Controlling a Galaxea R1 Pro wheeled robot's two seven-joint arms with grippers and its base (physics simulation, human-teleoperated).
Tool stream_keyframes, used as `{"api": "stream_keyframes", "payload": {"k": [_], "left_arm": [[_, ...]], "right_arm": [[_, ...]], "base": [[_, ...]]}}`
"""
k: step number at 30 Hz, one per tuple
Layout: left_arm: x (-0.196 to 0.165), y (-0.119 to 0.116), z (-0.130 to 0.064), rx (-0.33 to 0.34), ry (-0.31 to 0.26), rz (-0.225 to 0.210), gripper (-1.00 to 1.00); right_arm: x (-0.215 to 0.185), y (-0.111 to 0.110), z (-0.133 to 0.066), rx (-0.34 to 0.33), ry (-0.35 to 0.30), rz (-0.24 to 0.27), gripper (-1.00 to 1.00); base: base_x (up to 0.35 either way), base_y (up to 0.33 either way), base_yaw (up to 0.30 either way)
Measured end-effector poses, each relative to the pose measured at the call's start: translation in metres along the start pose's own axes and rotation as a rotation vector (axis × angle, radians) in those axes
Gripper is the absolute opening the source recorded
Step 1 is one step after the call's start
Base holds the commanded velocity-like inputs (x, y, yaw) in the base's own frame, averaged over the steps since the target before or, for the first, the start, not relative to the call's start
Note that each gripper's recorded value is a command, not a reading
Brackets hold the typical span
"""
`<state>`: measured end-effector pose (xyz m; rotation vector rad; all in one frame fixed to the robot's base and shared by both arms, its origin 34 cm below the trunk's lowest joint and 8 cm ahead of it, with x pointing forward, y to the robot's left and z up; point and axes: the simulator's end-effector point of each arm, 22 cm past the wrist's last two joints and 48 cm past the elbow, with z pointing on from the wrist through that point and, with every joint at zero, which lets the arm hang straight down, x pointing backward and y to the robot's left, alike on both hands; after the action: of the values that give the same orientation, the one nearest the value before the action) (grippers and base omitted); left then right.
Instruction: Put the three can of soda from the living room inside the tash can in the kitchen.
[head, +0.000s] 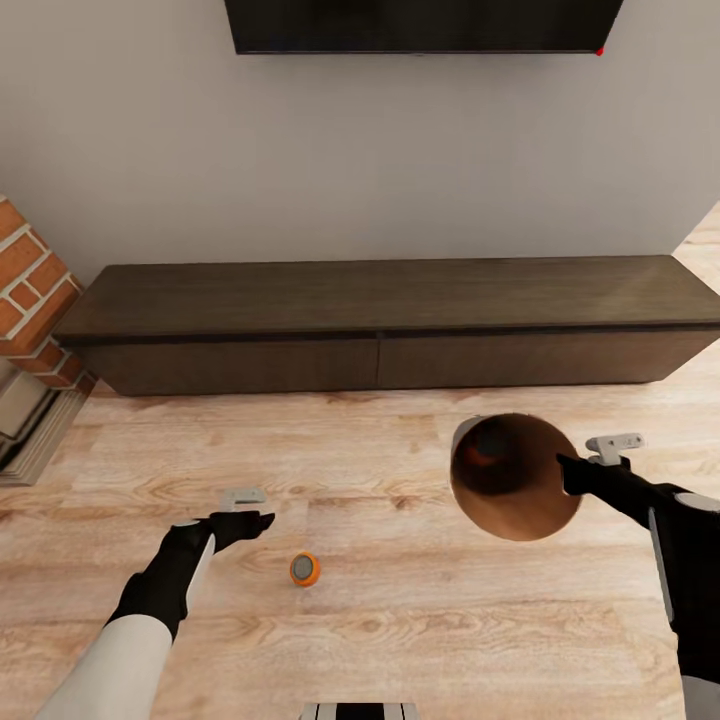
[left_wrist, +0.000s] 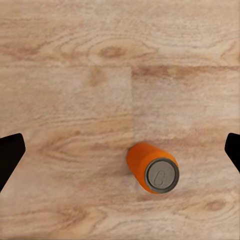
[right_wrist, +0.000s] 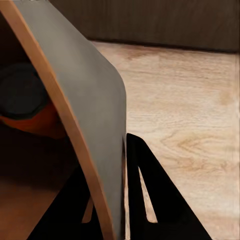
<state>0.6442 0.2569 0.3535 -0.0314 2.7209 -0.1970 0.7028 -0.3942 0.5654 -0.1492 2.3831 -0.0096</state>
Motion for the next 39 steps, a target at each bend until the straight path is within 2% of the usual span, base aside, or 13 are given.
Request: {"api": "stream_keyframes", "payload": {"k": [1,4,7,14,18,21,30,39], "left_arm": [[0.0,0.0,0.0,-0.003,0.001,-0.001,1.0],[0.001,-0.001,0.0,-0.006,0.002,-0.002,1.0],[0.002,-0.001,0.001,-0.007,0.004,0.0,1.0],[0.005,-0.009,0.002,0.002,0.008,-0.001,1.0],[0.019,-0.022,0.012,0.022,0.028,-0.006,1.0],[0.041,-0.033,0.022,0.04,0.069,-0.013,1.0],[0.073,-0.038,0.042,0.057,0.113,-0.022,1.0],[0.088,-0.038,0.062,0.065,0.087,-0.015,1.0]], "right_arm": [[-0.001,0.0,0.0,0.006,0.001,-0.015,-1.0],[-0.004,0.008,0.0,-0.016,-0.004,-0.007,-1.0],[-0.004,0.007,0.0,-0.005,-0.002,-0.023,-1.0],[-0.005,0.009,0.0,-0.01,-0.004,-0.019,-1.0],[0.001,0.01,0.005,-0.012,-0.004,-0.019,-1.0],[0.006,0.011,0.009,-0.014,-0.005,-0.018,-1.0],[0.021,0.012,0.02,-0.014,-0.004,-0.018,-1.0],[0.044,0.014,0.034,-0.015,0.019,-0.007,-1.0]], "base": [[0.0,0.0,0.0],[0.0,0.0,0.0],[0.0,0.0,0.0],[0.0,0.0,0.0],[0.0,0.0,0.0],[0.0,0.0,0.0],[0.0,0.0,0.0],[0.0,0.0,0.0]]}}
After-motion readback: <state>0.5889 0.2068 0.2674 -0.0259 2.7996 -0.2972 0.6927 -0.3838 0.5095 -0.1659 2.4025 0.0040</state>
